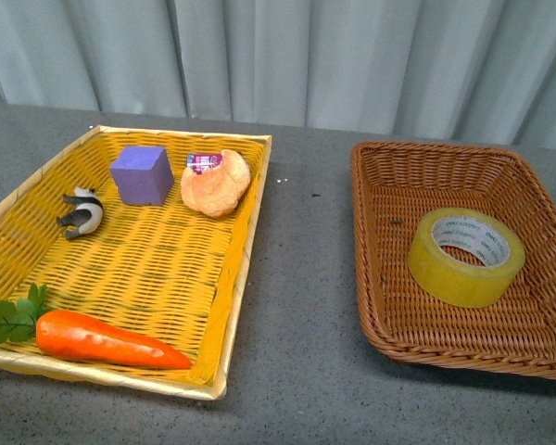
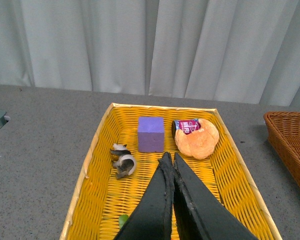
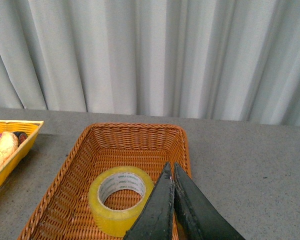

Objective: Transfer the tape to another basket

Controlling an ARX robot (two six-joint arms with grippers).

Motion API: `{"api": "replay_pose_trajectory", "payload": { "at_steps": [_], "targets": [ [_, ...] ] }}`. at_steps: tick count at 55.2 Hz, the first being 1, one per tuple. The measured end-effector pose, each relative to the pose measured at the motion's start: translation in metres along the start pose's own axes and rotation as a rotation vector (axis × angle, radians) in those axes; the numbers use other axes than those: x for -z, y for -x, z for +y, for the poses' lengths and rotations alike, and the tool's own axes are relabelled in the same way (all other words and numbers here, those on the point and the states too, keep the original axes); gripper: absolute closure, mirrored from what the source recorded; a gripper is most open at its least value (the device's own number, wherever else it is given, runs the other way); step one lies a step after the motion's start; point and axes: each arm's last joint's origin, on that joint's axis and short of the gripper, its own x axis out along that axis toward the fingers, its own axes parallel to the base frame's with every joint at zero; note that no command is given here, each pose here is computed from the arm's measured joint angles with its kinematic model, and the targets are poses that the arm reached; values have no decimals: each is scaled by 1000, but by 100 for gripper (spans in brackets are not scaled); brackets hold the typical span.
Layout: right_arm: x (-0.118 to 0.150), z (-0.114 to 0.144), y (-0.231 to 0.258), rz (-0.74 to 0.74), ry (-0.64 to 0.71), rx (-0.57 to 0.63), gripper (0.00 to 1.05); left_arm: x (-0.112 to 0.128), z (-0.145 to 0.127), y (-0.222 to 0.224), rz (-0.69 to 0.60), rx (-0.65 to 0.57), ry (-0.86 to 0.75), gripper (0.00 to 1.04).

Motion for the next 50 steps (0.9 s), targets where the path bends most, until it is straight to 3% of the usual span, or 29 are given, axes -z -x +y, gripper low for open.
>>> {"api": "replay_pose_trajectory", "payload": {
  "at_steps": [50],
  "targets": [
    [-6, 0, 39, -24, 0, 0, 104, -10, 0, 37, -37, 1, 0, 101]
  ]
}}
